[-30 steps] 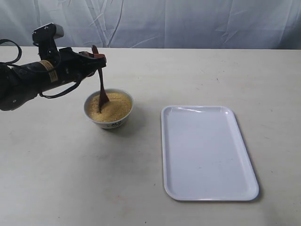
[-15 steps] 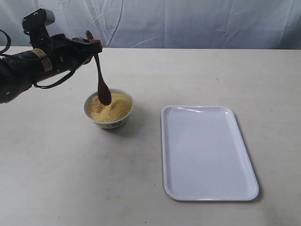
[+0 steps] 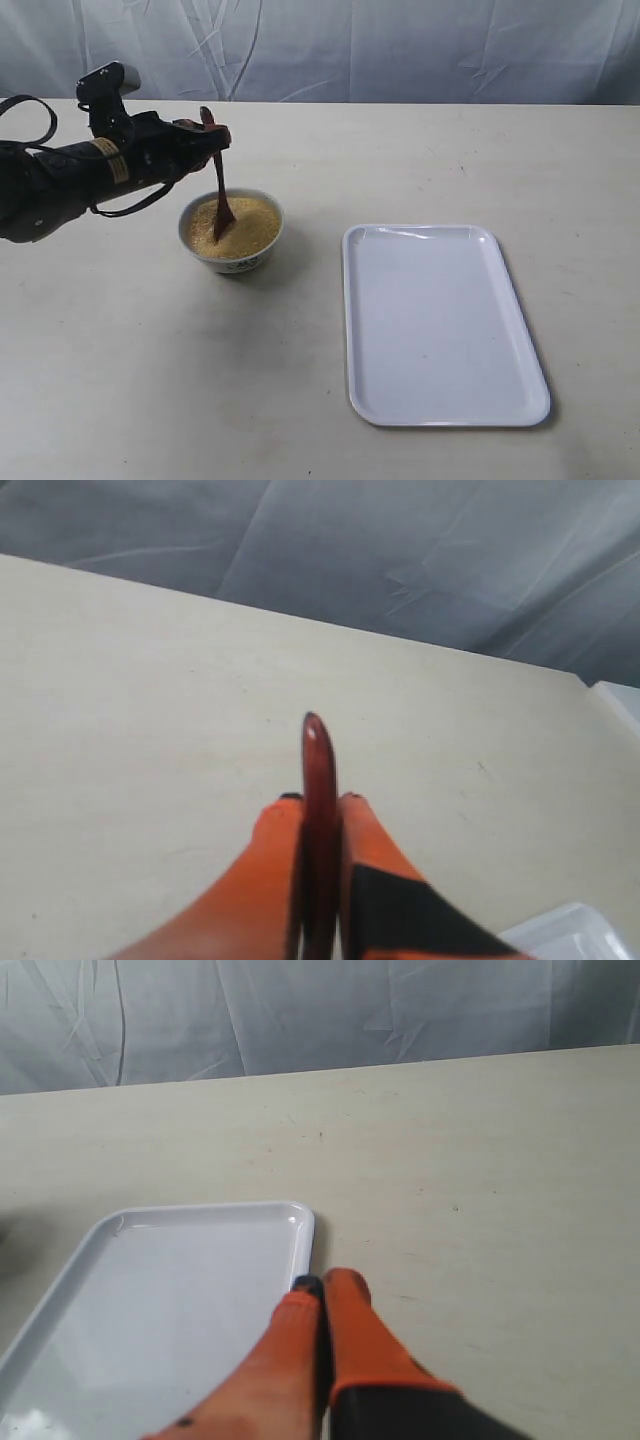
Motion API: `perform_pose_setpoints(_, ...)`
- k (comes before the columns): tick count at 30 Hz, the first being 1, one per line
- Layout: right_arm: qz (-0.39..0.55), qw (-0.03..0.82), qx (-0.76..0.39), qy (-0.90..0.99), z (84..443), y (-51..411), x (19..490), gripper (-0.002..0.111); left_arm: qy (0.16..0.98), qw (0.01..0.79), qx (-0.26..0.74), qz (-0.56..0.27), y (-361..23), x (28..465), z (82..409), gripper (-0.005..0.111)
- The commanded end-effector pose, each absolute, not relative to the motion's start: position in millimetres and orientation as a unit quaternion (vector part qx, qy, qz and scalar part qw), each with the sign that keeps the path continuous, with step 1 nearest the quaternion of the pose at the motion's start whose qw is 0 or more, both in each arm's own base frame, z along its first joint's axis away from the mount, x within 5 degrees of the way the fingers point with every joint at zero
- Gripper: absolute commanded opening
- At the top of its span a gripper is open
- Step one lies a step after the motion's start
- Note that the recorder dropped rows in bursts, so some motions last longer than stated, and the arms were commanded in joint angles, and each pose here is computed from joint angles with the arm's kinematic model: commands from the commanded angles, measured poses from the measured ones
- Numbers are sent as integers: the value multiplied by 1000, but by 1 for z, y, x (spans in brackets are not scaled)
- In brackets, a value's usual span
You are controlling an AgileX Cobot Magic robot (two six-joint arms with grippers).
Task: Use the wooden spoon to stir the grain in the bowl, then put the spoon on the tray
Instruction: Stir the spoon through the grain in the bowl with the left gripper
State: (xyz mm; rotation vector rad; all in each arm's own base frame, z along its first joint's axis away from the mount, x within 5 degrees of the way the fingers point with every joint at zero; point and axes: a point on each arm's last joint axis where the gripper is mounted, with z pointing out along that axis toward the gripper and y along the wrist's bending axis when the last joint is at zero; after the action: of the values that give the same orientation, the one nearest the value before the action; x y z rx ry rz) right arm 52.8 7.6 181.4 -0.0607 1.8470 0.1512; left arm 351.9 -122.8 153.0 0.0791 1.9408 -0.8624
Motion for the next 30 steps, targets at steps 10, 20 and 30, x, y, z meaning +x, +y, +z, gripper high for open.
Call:
perform_pose_setpoints(10,65,604,-28,794,181,8,53,0,748,537,53,-385,-122,347,193,0)
perform_pose_setpoints(20,65,604,-28,794,181,8,53,0,776,524,44,-348,-119,352,172,0)
perform_pose_setpoints(30,65,604,-28,794,181,8,53,0,812,491,56,-312,-117,352,155,0)
